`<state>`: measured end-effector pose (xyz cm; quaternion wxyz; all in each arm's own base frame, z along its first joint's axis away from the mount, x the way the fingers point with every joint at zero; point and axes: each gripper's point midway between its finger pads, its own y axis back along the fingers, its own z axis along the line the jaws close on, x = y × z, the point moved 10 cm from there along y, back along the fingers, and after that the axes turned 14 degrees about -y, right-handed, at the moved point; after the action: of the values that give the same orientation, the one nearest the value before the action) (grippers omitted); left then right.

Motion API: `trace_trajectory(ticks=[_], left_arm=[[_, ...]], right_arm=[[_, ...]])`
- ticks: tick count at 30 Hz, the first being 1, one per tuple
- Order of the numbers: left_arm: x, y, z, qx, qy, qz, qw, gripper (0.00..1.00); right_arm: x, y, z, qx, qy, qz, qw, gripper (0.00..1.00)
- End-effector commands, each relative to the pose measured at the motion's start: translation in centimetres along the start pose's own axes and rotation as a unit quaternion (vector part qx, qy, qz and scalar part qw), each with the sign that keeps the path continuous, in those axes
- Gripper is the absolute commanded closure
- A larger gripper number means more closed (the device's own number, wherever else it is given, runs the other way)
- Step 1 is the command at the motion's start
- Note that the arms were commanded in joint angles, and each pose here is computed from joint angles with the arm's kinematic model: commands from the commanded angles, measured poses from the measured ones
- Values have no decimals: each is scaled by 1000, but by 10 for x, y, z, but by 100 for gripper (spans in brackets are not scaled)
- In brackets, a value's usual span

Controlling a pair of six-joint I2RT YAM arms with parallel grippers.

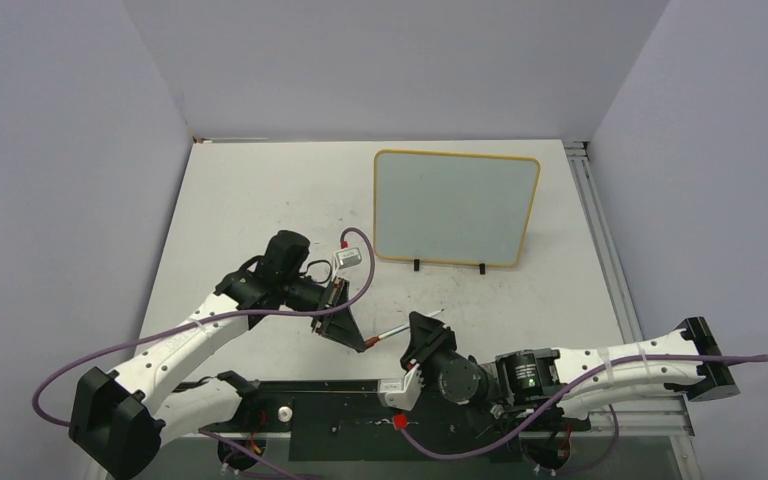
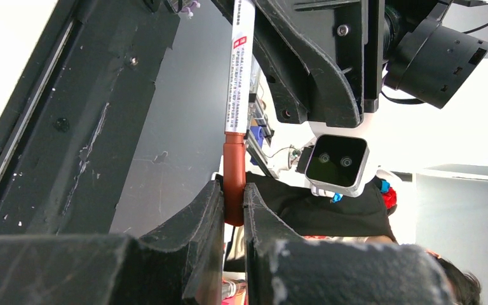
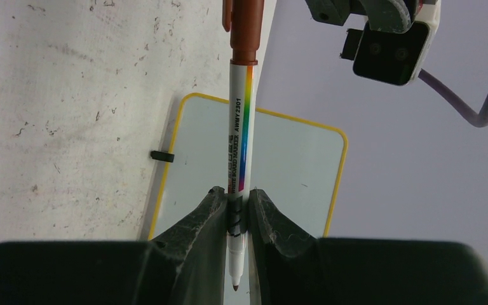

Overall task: Write a sentence on the whiteboard
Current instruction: Open the whiteboard marker.

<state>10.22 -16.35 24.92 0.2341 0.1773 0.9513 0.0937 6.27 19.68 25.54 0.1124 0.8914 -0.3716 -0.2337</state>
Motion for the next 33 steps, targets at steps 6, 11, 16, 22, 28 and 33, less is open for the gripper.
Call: trace_trajectory(ticks=[6, 11, 16, 22, 28, 33], left_arm=[[-14, 0, -4, -13, -32, -7, 999, 100], [-17, 0, -6, -9, -38, -19, 999, 100], [-17, -2, -6, 2, -46, -38, 998, 100], [-16, -5, -4, 15, -47, -43, 998, 100], [-15, -8, -2, 21, -50, -37, 998, 100], [-15, -10, 0, 27, -52, -32, 998, 100]], right_arm=[[-15, 7, -6, 27, 11, -25, 999, 95], [-18, 7, -7, 24, -5, -26, 999, 95], [-24, 5, -7, 16, -36, -28, 999, 95], [-29, 6, -9, 18, -45, -39, 998, 95], [-34, 7, -10, 19, -43, -48, 998, 95], [-39, 7, -10, 19, -41, -55, 997, 95]])
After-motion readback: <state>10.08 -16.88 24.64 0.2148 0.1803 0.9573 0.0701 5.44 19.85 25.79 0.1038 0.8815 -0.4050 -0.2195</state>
